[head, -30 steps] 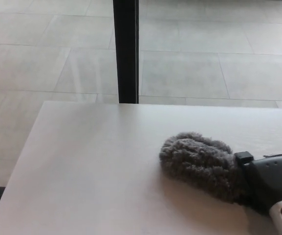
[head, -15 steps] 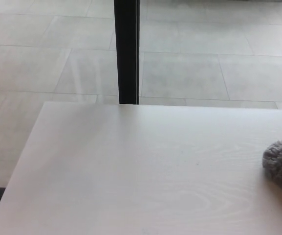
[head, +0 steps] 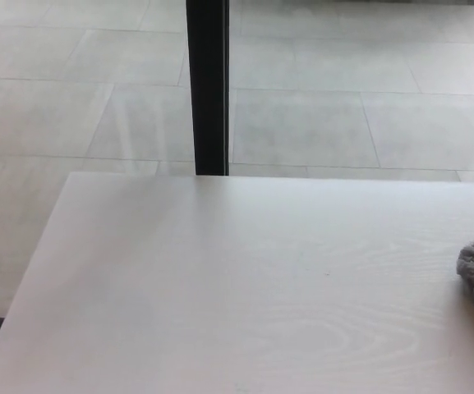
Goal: The robot uses its right hand to pick up the duster kept in the middle of the desk and use it to wipe the desk by swiping its surface twice
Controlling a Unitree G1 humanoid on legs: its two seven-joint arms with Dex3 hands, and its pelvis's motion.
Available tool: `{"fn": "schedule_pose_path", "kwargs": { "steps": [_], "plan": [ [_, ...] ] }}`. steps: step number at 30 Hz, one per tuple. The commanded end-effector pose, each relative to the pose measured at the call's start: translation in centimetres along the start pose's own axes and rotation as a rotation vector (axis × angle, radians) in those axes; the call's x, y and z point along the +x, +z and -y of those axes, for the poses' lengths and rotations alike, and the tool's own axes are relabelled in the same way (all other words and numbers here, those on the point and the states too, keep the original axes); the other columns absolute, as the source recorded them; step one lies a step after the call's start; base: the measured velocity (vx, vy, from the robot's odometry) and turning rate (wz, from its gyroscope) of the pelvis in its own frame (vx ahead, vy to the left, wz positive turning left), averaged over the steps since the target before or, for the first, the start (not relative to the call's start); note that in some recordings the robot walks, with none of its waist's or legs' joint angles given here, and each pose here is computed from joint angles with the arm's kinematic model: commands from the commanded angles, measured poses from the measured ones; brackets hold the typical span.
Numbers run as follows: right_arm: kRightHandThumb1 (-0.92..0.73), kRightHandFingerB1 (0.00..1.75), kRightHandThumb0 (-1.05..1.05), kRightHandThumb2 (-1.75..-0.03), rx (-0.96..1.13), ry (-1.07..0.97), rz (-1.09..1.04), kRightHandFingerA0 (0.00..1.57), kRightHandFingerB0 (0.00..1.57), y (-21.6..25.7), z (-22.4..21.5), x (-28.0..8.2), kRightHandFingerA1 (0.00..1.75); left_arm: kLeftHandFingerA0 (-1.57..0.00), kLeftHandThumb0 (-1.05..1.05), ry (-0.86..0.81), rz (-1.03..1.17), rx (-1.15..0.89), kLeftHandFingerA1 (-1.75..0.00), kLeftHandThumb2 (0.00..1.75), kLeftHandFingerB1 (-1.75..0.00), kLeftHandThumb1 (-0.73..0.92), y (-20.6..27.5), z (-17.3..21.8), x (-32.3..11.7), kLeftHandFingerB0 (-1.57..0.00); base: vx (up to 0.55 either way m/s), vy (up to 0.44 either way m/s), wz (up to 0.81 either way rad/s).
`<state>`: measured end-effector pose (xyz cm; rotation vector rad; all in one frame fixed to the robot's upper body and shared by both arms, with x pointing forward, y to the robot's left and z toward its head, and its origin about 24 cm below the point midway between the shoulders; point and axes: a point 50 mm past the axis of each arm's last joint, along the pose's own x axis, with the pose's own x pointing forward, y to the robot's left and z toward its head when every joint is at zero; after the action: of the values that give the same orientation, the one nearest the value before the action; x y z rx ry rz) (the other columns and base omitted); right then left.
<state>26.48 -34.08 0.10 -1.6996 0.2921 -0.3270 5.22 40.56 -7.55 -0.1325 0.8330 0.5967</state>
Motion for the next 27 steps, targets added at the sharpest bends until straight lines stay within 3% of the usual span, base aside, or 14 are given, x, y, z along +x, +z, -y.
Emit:
{"fn": "schedule_pose_path", "kwargs": {
  "steps": [1,2,3,4,7,14,17,18,19,23,24,25,26,27],
  "plan": [
    [-0.80,0.00,-0.91,-0.65,0.140,0.316,0.004,0.07,0.00,1.8,-2.0,-0.7,0.38,-0.63,-0.46,0.019,0.016,-0.015,-0.56,0.61,-0.47,0.69,0.5,-0.6,-0.1,-0.57,0.00,0.000,0.00],
    [-0.62,0.00,-1.01,-1.02,0.143,0.323,-0.003,0.00,0.00,1.6,-1.3,-0.1,0.14,-0.61,-0.47,0.016,0.021,-0.015,-0.57,0.60,-0.47,0.69,0.6,-0.6,-0.1,-0.56,0.00,0.000,0.00],
    [-0.62,0.00,-1.01,-1.02,0.144,0.325,-0.002,0.00,0.00,1.6,-1.3,-0.1,0.14,-0.61,-0.47,0.017,0.021,-0.015,-0.57,0.60,-0.47,0.69,0.6,-0.7,-0.2,-0.56,0.00,0.000,0.00],
    [-0.84,0.00,-1.05,-0.71,0.150,0.321,-0.001,0.00,0.00,1.5,-1.0,0.1,0.01,-0.62,-0.47,0.022,0.020,-0.011,-0.56,0.61,-0.47,0.69,0.6,-0.7,-0.2,-0.56,0.00,0.000,0.00],
    [-0.91,0.00,-1.05,-0.72,0.156,0.317,0.005,0.00,0.00,0.4,0.3,0.7,0.00,-0.66,-0.47,0.029,0.015,-0.016,-0.57,0.60,-0.48,0.69,0.4,-0.8,-0.2,-0.60,0.00,0.000,0.00],
    [-0.87,0.00,-1.05,-0.75,0.162,0.247,-0.017,0.00,0.00,-2.6,2.8,1.4,0.01,-0.68,-0.49,0.045,0.013,-0.022,-0.58,0.60,-0.49,0.66,0.4,-1.0,-0.3,-0.61,0.00,0.000,0.00],
    [-0.86,0.00,-1.05,-0.69,0.195,0.211,-0.026,0.00,0.00,-3.8,4.1,1.4,0.00,-0.66,-0.47,0.051,0.014,-0.038,-0.58,0.59,-0.50,0.66,0.5,-1.0,-0.3,-0.63,0.00,0.000,0.00],
    [-0.67,0.01,-1.05,-1.12,0.178,0.182,-0.023,0.00,0.00,-4.5,4.9,1.4,0.16,-0.66,-0.50,0.044,0.014,-0.025,-0.57,0.60,-0.50,0.66,0.5,-1.1,-0.3,-0.65,0.00,0.000,0.00],
    [-0.88,0.00,-1.05,-0.68,0.176,0.173,-0.022,0.00,0.00,-5.2,5.9,1.4,0.00,-0.66,-0.50,0.041,0.017,-0.001,-0.56,0.60,-0.49,0.67,0.5,-1.1,-0.3,-0.65,0.00,0.000,0.00],
    [-0.87,0.00,-1.05,-0.68,0.205,0.116,-0.017,0.00,0.00,-6.5,7.6,0.9,0.00,-0.64,-0.52,0.038,0.014,-0.028,-0.59,0.59,-0.51,0.63,0.4,-1.1,-0.4,-0.65,0.00,0.000,0.00],
    [-0.67,0.01,-1.04,-1.12,0.225,0.108,-0.026,0.00,0.00,-7.2,8.3,0.8,0.17,-0.67,-0.50,0.040,0.013,-0.038,-0.59,0.60,-0.51,0.64,0.4,-1.2,-0.4,-0.67,0.00,0.000,0.00],
    [-0.67,0.01,-1.04,-1.12,0.253,0.095,-0.036,0.00,0.00,-8.0,9.1,0.6,0.17,-0.67,-0.50,0.045,0.011,-0.041,-0.59,0.60,-0.51,0.64,0.4,-1.2,-0.4,-0.67,0.00,0.000,0.00],
    [-0.89,0.00,-1.05,-0.70,0.269,0.082,-0.037,0.00,0.00,-8.4,9.7,0.4,0.00,-0.67,-0.45,0.048,0.007,-0.044,-0.58,0.60,-0.51,0.69,0.3,-1.3,-0.4,-0.65,0.00,0.000,0.00],
    [-0.91,0.00,-1.05,-0.70,0.290,0.064,-0.039,0.00,0.00,-9.1,10.5,0.0,0.01,-0.66,-0.45,0.053,0.005,-0.060,-0.60,0.60,-0.50,0.68,0.3,-1.4,-0.4,-0.63,0.00,0.000,0.00]
  ]
}}
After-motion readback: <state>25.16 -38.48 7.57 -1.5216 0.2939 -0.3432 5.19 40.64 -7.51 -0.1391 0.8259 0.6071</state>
